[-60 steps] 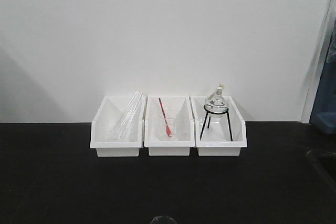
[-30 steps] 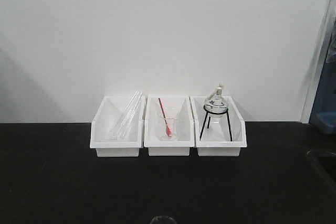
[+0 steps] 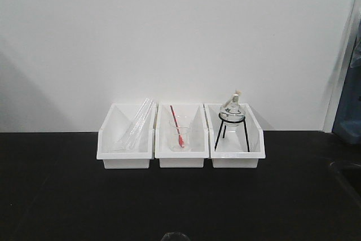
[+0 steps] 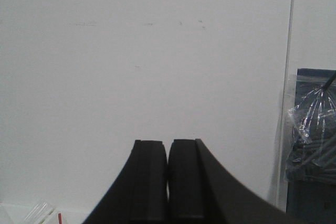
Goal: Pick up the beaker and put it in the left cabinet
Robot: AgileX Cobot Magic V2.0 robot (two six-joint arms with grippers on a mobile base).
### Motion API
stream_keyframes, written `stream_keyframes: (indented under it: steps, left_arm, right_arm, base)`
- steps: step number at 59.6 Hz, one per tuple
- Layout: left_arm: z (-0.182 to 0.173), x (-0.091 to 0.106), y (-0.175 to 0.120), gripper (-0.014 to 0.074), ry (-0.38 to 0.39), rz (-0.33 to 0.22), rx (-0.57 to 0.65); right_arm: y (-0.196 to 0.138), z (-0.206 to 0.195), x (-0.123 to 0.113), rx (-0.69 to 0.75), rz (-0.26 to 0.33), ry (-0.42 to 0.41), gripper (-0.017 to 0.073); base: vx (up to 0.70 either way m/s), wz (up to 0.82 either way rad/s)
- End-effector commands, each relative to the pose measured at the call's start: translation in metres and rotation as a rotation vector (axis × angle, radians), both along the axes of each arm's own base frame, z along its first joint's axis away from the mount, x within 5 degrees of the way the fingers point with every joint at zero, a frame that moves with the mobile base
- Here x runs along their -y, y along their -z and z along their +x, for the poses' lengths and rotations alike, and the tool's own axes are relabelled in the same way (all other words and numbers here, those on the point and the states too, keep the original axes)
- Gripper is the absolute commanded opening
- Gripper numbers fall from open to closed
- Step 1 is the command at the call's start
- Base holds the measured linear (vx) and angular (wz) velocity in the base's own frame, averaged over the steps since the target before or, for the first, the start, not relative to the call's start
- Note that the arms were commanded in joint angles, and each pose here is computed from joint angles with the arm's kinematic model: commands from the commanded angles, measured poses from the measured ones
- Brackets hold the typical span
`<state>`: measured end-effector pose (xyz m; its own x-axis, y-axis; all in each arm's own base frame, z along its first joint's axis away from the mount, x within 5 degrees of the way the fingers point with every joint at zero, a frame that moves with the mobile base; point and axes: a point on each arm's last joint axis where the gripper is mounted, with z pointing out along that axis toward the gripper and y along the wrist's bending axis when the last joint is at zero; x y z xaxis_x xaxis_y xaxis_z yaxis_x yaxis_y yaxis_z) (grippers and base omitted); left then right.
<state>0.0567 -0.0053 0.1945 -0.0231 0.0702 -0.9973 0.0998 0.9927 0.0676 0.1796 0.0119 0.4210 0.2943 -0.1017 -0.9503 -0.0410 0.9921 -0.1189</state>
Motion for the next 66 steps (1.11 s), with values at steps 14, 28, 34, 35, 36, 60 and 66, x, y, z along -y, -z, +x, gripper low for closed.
stream_keyframes:
  steps: [14,28,34,35,36,60,66]
  left_arm:
    - [-0.001,0.001,-0.004,-0.0008,0.015,-0.015,0.091]
    - [-0.001,0.001,-0.004,-0.0008,0.015,-0.015,0.091]
    - [-0.001,0.001,-0.004,-0.0008,0.015,-0.015,0.091]
    - [-0.001,0.001,-0.004,-0.0008,0.015,-0.015,0.091]
    - [-0.001,0.001,-0.004,-0.0008,0.015,-0.015,0.091]
    - [-0.001,0.001,-0.004,-0.0008,0.015,-0.015,0.091]
    - [-0.001,0.001,-0.004,-0.0008,0.015,-0.015,0.091]
  right_arm:
    - [-0.020,-0.007,0.001,0.121,0.012,-0.004,0.0668]
    - [-0.021,-0.006,0.000,0.134,0.077,-0.031,0.0720]
    - [-0.019,0.005,-0.001,0.154,0.139,-0.064,0.0701]
    - [-0.016,0.009,-0.001,0.144,0.157,-0.073,0.0697]
    - [-0.015,0.012,-0.002,0.140,0.166,-0.080,0.0694]
    - [0.078,0.096,-0.043,-0.283,-0.077,-0.439,0.0592]
    - [0.096,0.094,-0.061,-0.341,-0.158,-0.665,0.0561]
  base:
    - [0.00,0.00]
    - [0.00,0.00]
    - [0.00,0.00]
    - [0.00,0.00]
    - [0.00,0.00]
    - [0.00,0.00]
    - [0.00,0.00]
